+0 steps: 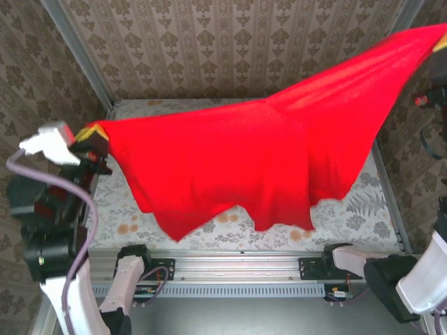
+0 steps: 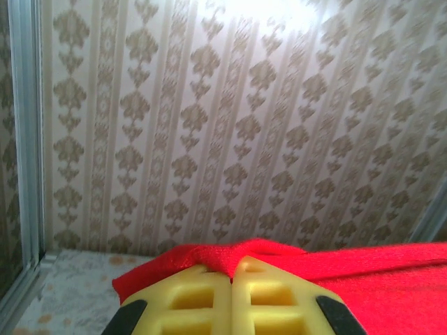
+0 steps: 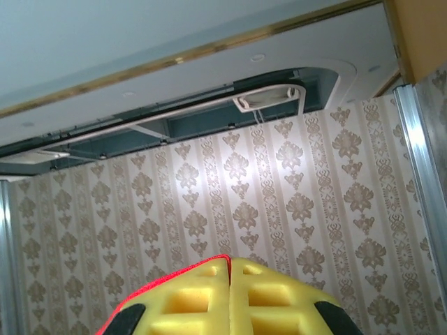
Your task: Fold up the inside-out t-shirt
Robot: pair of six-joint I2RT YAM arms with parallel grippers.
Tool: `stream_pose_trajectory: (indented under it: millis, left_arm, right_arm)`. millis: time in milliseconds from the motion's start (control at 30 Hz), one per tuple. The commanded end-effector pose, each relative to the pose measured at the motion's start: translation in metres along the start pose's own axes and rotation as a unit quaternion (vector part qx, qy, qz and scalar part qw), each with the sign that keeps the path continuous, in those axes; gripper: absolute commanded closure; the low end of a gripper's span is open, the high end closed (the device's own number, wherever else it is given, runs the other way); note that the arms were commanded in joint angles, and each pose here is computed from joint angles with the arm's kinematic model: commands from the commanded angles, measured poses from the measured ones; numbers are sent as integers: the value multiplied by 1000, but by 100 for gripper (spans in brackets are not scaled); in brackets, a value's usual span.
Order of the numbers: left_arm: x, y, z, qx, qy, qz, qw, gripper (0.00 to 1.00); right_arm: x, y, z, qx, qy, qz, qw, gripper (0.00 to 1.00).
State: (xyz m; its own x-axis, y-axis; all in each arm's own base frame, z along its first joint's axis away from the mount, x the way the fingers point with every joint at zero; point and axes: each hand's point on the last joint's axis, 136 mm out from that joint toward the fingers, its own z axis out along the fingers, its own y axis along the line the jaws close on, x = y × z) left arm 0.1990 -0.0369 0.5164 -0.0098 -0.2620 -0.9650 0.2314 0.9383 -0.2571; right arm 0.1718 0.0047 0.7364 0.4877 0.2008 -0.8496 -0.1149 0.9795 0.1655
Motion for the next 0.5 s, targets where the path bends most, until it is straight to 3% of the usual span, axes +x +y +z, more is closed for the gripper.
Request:
stream_pose_trajectory:
  millis: [0,200,467]
  left_arm:
    - [54,47,61,-68,110,-43,991,100]
    - [140,82,131,-95,215,-104,966,100]
    - [274,128,207,-166,316,-103,928,100]
  right_arm:
    - [87,-25,70,52,96,-33,993,100]
    - [244,-28,136,15,246,-21,969,100]
    - [482,-39,165,-6,401,16,916,100]
